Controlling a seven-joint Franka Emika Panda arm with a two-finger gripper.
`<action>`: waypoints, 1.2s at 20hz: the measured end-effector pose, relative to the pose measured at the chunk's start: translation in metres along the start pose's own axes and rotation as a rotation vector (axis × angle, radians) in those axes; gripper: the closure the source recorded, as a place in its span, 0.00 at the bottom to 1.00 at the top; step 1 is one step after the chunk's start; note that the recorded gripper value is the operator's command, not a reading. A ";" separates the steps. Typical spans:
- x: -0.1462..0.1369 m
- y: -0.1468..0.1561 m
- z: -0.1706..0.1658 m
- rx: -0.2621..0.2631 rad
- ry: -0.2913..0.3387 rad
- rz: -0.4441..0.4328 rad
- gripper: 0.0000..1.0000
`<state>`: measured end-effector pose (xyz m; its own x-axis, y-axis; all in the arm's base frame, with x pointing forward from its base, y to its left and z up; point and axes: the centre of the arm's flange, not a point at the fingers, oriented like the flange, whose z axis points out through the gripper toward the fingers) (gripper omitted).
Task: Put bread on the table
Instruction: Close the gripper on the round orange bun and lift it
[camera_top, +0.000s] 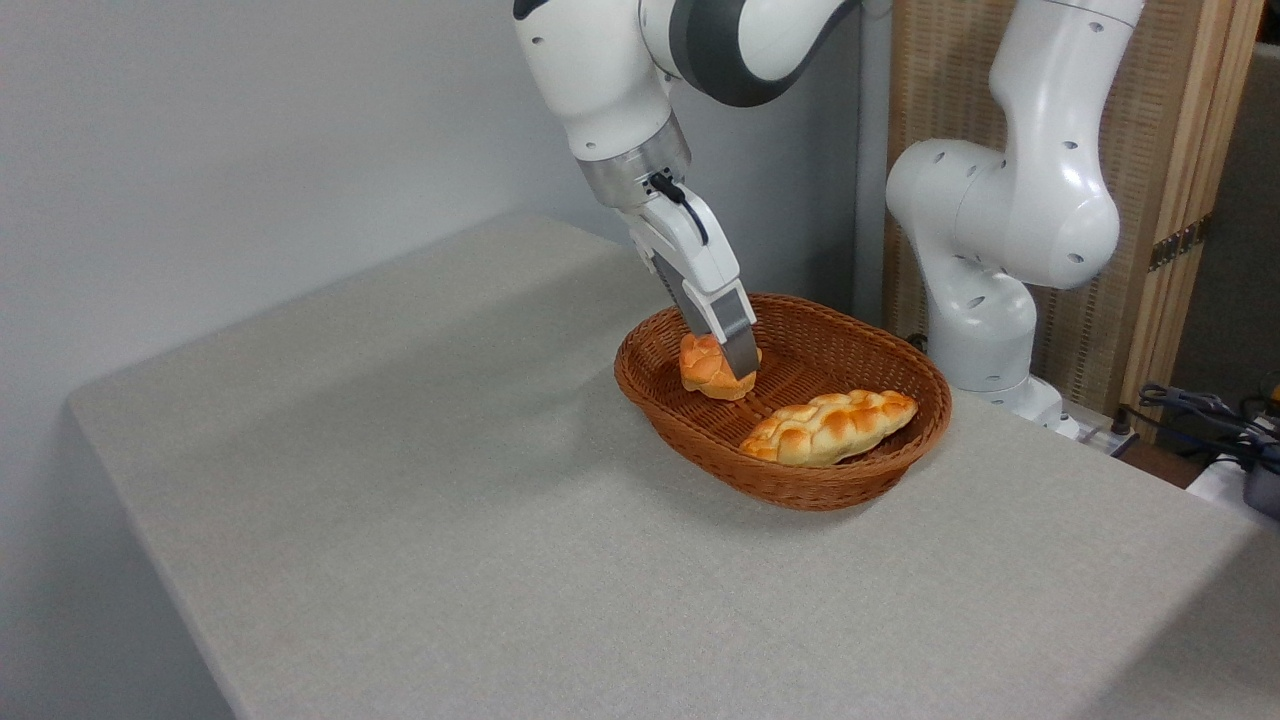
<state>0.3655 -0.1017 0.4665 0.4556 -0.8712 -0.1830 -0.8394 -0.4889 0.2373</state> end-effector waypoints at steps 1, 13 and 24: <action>0.002 0.001 0.000 -0.011 0.012 0.000 0.00; 0.038 0.022 0.044 -0.044 0.057 0.038 0.58; 0.034 0.014 0.047 -0.004 0.016 0.085 0.90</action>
<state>0.3556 -0.1363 0.4188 0.3875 -0.9101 -0.1468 -0.8741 -0.4133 0.2551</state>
